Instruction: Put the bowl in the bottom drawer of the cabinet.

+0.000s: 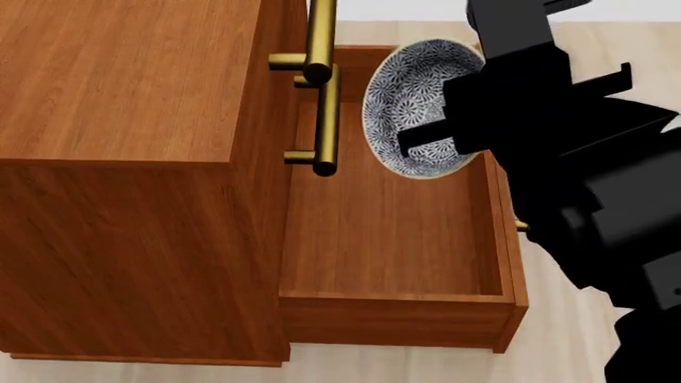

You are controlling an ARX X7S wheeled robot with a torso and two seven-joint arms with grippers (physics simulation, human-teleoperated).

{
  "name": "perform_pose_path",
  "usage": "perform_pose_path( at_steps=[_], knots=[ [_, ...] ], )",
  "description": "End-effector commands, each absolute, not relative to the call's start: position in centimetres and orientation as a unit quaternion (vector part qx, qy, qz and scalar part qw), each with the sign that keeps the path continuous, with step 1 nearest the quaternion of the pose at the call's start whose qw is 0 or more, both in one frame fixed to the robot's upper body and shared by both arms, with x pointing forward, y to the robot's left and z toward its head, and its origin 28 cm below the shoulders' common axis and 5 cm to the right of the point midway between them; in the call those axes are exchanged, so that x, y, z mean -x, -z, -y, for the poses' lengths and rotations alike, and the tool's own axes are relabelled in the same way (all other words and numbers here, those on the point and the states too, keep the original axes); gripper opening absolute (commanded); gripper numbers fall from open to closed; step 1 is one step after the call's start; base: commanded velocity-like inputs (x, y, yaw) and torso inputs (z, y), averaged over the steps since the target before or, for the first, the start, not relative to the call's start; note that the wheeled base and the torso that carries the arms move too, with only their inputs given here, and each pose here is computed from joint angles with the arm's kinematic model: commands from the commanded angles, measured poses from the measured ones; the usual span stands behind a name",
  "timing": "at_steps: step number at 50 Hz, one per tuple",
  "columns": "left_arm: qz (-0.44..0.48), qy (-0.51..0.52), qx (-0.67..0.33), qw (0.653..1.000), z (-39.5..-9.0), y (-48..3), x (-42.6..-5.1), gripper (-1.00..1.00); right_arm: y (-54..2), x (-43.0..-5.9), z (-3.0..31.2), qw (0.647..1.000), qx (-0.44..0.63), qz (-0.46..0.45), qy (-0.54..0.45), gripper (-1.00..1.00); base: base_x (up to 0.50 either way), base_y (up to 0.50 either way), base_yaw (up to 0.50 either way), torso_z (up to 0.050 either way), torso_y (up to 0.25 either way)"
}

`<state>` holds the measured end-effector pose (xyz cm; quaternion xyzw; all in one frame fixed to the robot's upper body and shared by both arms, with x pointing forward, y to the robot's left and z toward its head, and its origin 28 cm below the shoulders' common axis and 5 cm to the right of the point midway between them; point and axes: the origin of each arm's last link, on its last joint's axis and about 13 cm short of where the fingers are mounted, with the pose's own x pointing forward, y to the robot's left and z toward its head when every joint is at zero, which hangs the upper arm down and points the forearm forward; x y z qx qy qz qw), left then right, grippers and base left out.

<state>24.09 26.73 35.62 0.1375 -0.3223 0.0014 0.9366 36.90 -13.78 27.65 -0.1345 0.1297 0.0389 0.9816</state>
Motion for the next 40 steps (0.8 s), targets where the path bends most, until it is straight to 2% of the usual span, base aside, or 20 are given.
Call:
perform_pose_path(
  at_steps=[1,40],
  knots=[
    [0.321,-0.001,-0.138,0.937,-26.7,-35.6,-24.1,1.0,-27.2,-37.1,13.5,0.981,0.139,-0.13,-0.043,-1.0,0.0,0.0,0.0,0.0,0.0],
    [0.319,-0.003,-0.138,0.938,-26.9,-35.2,-24.4,1.0,-25.6,-37.6,12.9,0.977,0.143,-0.149,-0.059,-1.0,0.0,0.0,0.0,0.0,0.0]
  ],
)
